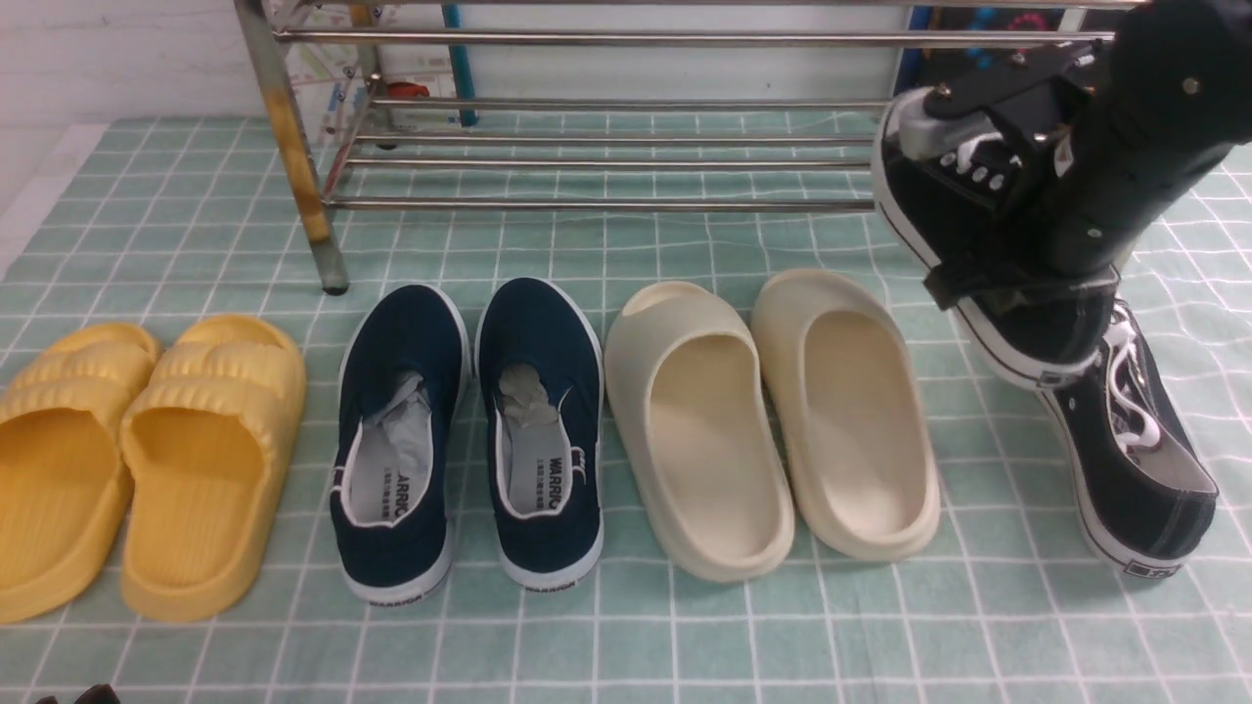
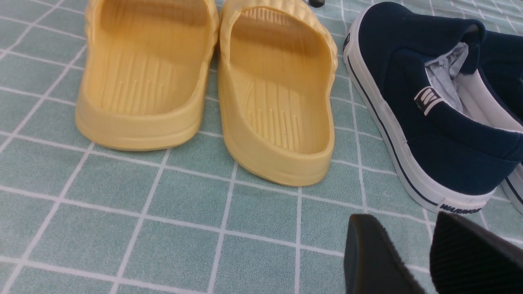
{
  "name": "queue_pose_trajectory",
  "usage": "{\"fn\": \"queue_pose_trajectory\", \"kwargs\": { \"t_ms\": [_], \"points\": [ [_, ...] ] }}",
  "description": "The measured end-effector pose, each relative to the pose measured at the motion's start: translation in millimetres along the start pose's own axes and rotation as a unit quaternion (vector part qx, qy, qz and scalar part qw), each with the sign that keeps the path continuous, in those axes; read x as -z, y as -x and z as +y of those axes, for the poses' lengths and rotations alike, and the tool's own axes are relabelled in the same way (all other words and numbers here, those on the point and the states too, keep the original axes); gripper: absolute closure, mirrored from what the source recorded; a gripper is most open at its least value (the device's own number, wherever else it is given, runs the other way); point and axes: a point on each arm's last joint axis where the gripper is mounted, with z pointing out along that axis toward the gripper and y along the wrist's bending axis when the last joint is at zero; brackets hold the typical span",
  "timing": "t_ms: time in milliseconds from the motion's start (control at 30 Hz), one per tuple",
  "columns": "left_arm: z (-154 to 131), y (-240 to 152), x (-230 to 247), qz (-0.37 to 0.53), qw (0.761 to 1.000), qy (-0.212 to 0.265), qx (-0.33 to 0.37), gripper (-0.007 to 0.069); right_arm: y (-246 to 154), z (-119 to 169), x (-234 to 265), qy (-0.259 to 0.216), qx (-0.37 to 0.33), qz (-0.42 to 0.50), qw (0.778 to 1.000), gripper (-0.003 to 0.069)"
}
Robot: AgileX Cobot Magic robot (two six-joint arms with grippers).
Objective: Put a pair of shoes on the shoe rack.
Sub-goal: Use the right arm to put a shoe into the shoe rack
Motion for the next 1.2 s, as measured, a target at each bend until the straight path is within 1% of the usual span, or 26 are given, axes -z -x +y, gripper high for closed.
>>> {"fn": "queue_pose_trajectory", "kwargs": {
  "t_ms": [100,167,467,567,700,1033,1133,1200],
  "points": [
    [0.0,0.0,0.0,0.0,1.0,0.0,0.0,0.0386,14.9,-1.5,-15.5,-0.009,0.006,-0.038,0.999,0.0645],
    [0.0,0.0,0.0,0.0,1.0,0.0,0.0,0.0386,28.7,-6.2,-27.9,-0.013,-0.006,-0.057,0.998,0.0645],
    [0.0,0.0,0.0,0.0,1.0,0.0,0.0,0.0386,72.0,-36.2,-69.6,-0.03,-0.053,-0.086,0.994,0.0645],
    [0.0,0.0,0.0,0.0,1.0,0.0,0.0,0.0386,76.7,-41.4,-80.9,-0.027,-0.065,-0.083,0.994,0.0645],
    [0.0,0.0,0.0,0.0,1.0,0.0,0.0,0.0386,77.9,-39.3,-96.2,-0.018,-0.041,-0.07,0.996,0.0645],
    [0.0,0.0,0.0,0.0,1.0,0.0,0.0,0.0386,79.7,-38.7,-96.6,-0.016,-0.024,-0.077,0.997,0.0638],
    [0.0,0.0,0.0,0.0,1.0,0.0,0.0,0.0386,81.4,-38.8,-96.0,-0.015,-0.019,-0.081,0.996,0.062],
    [0.0,0.0,0.0,0.0,1.0,0.0,0.0,0.0386,86.7,-39.7,-92.2,-0.017,-0.017,-0.1,0.995,0.0561]
  ]
}}
